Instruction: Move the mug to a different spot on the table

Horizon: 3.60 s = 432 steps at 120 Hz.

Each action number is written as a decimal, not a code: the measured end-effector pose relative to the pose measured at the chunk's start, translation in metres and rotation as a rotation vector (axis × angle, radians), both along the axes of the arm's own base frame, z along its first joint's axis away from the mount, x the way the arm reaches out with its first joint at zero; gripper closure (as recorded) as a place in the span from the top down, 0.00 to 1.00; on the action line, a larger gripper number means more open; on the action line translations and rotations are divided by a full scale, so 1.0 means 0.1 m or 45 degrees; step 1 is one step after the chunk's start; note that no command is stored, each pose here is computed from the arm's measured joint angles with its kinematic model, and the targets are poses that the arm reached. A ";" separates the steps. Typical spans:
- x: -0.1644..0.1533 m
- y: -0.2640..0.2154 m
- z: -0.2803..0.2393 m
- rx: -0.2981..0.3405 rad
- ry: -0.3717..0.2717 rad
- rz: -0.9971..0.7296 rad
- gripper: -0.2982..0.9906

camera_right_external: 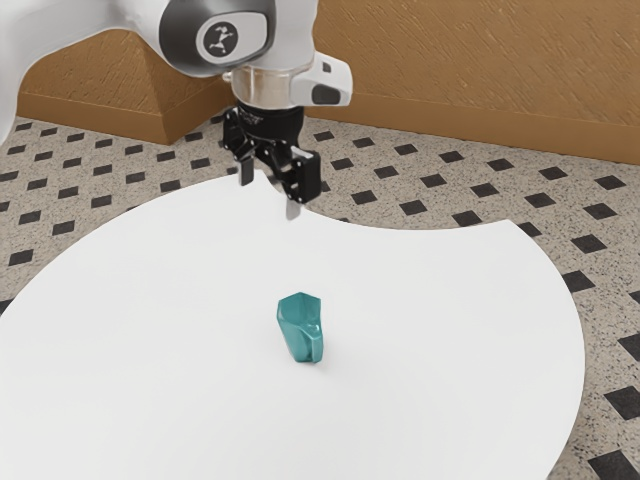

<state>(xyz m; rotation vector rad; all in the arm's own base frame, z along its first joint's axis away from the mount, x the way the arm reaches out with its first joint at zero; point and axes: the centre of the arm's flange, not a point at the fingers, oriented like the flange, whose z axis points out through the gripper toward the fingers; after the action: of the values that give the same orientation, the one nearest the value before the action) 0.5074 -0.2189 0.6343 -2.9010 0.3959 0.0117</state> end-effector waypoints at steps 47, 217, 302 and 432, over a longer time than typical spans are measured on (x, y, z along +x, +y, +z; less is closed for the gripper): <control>0.39 0.19 -0.49 -0.073 0.008 0.121 0.77; 1.06 0.70 -3.21 -0.316 0.080 1.680 0.77; 1.23 0.63 -3.34 -0.220 -0.209 1.854 0.77; 0.93 1.81 -2.71 -0.161 -0.128 2.214 0.45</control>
<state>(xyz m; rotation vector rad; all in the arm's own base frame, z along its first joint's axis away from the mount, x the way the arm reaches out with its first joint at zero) 0.6007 -0.0382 0.3636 -2.3052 -2.0823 0.1025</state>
